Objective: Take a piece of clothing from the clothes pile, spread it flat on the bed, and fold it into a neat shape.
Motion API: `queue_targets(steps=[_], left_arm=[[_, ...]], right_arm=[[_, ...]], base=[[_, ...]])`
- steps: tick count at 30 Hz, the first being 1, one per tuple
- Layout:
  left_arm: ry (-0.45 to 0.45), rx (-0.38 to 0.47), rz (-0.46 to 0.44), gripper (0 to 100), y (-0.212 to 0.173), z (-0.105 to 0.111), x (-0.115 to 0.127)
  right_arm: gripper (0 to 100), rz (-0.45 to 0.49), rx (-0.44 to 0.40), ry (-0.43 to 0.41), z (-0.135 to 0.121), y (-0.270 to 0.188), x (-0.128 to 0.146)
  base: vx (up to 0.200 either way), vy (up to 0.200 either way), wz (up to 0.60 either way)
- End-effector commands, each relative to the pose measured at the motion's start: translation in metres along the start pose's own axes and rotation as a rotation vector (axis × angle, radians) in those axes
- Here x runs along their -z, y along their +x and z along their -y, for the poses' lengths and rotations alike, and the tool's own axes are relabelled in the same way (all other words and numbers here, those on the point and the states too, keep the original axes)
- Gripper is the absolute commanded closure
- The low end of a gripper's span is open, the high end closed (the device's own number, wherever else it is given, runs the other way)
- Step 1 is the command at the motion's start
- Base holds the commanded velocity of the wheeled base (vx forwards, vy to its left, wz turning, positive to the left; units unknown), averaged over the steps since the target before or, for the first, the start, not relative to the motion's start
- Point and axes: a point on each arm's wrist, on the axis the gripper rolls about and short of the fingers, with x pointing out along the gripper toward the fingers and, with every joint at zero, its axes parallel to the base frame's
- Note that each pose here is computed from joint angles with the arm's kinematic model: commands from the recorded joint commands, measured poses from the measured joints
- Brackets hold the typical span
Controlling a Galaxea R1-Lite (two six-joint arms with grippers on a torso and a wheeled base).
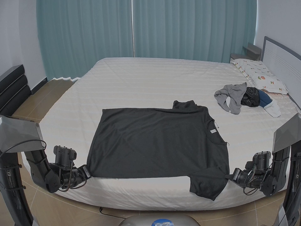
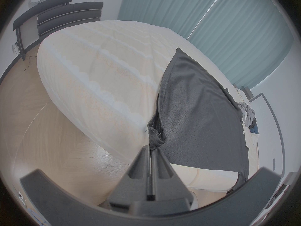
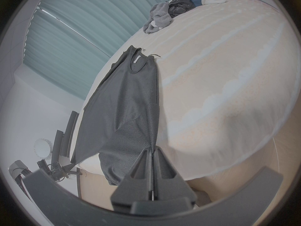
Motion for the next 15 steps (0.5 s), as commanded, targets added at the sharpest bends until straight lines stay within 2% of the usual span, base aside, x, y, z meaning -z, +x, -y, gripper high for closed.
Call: queue_targets(steps=[1,8,13,15], left_arm=[[-0.001,0.0,0.001,100,0.0,0.0,0.0],[0.0,-0.003,-0.001,100,-0.001,-0.001,0.0],[0.029,-0.006,0.004,100,-0.01,0.0,-0.003],[0.025,0.0,0.031,100,-0.021,0.001,-0.011]], right_arm=[[100,0.002,0.007,-0.011,0.001,-0.007,0.0],[100,-0.015,0.036,-0.059,0.007,-0.015,0.004],[100,0.04,0.012,-0.077,0.003,-0.025,-0.003],[100,0.068,-0.005,-0.086,-0.001,-0.031,-0.006]], base=[[0.0,0.0,0.0],[0.0,0.0,0.0],[0.0,0.0,0.0],[0.0,0.0,0.0]])
